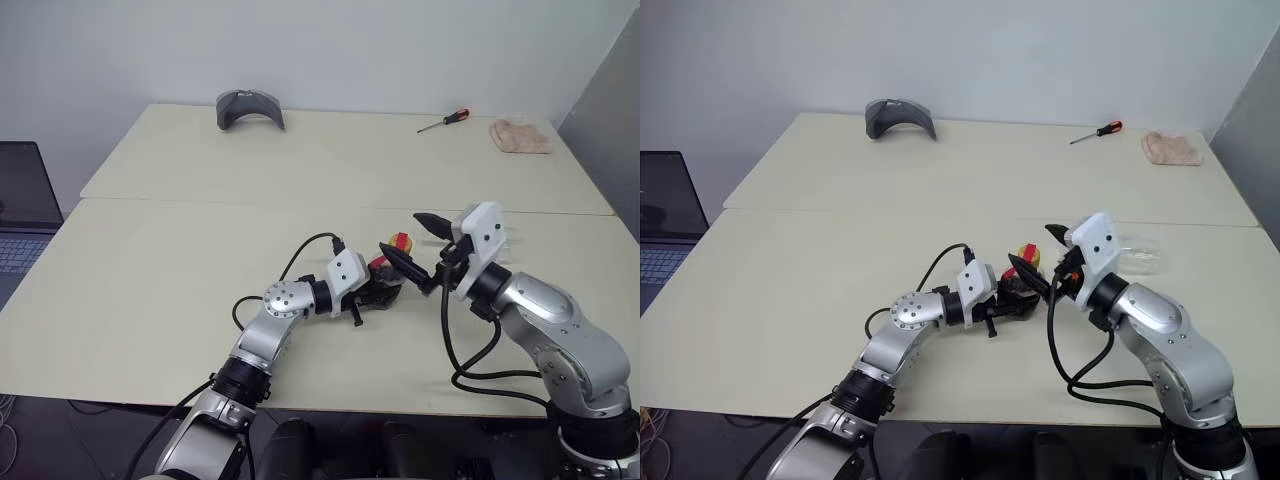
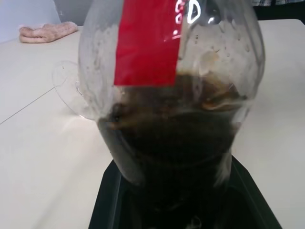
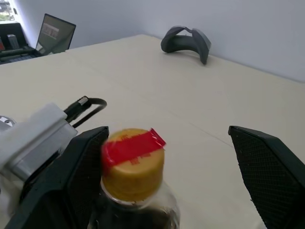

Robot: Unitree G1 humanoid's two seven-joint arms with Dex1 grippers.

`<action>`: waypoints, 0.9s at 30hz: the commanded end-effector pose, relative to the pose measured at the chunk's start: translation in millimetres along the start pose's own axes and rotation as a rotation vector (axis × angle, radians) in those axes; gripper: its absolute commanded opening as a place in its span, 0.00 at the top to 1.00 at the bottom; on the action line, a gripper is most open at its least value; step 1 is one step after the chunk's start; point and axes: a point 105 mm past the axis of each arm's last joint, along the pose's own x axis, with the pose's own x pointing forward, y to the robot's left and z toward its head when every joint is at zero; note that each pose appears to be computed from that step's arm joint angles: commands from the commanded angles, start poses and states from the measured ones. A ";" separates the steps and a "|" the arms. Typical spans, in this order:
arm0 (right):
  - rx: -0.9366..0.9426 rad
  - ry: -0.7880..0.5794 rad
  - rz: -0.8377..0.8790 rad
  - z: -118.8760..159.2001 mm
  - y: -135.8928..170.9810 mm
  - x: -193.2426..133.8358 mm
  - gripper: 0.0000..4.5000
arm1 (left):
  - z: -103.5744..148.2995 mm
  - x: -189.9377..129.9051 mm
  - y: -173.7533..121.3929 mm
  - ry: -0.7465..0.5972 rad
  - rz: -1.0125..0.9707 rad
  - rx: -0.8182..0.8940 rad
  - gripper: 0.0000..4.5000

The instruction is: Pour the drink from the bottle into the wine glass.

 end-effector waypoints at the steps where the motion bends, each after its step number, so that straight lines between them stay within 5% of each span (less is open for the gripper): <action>1: 0.010 -0.067 -0.044 14.1 -12.6 -14.5 0.05 | 16.8 1.3 3.7 -0.055 0.002 0.049 0.79; 15: 0.076 0.048 0.055 -3.2 -2.9 -52.2 0.05 | 16.1 0.3 1.8 -0.054 -0.006 0.047 0.79; 27: -0.015 -0.058 0.073 19.0 11.3 -2.0 0.05 | 16.6 2.2 1.6 -0.055 -0.008 0.048 0.79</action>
